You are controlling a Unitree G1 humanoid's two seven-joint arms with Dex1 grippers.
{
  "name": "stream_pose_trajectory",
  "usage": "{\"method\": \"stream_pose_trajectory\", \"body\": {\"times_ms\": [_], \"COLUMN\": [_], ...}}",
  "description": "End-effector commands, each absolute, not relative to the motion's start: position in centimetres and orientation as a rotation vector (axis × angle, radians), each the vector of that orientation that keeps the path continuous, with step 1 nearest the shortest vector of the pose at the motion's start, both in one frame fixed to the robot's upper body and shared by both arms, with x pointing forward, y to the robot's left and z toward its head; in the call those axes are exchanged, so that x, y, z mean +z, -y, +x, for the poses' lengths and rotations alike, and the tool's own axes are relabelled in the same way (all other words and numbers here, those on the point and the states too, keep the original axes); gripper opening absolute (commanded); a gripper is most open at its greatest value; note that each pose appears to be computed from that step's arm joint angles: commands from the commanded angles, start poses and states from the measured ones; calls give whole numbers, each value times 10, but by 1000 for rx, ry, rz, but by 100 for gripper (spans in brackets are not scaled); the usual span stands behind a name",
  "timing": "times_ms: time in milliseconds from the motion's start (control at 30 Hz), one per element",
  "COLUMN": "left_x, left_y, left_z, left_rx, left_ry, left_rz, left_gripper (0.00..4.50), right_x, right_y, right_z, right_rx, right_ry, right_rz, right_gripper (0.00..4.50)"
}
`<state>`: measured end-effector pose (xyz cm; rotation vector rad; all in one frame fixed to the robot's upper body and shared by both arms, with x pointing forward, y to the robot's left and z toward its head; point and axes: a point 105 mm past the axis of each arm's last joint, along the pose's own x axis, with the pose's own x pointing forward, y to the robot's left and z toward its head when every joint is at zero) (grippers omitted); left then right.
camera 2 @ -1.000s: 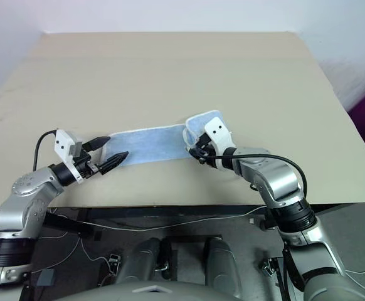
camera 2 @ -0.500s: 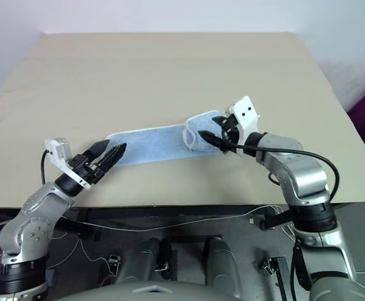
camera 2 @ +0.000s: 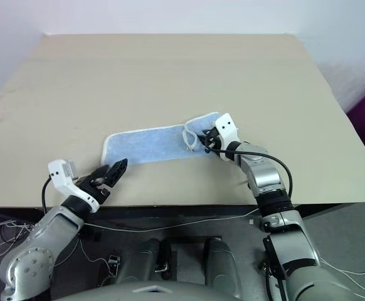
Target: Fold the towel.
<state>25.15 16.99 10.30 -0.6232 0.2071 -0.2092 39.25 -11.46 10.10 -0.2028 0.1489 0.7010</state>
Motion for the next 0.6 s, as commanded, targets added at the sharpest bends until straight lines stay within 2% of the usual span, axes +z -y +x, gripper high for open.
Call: {"method": "stream_pose_trajectory", "body": {"times_ms": [33, 267, 433, 600], "left_x": [111, 111, 105, 100], "left_y": [-171, -179, -181, -182], "left_z": [245, 254, 270, 288], "left_rx": [-148, -63, -16, -1], "left_ry": [-188, -170, -190, -214], "left_rz": [-746, -1017, -1102, -1123], "left_gripper": [448, 449, 449, 449], "right_x": [113, 169, 192, 201], "right_y": [105, 102, 105, 111], "right_z": [386, 385, 386, 383], "right_rx": [761, 807, 792, 765], "right_ry": [-90, 94, 159, 182], "right_rz": [-178, -213, -211, -204], "right_gripper": [119, 117, 117, 117]}}
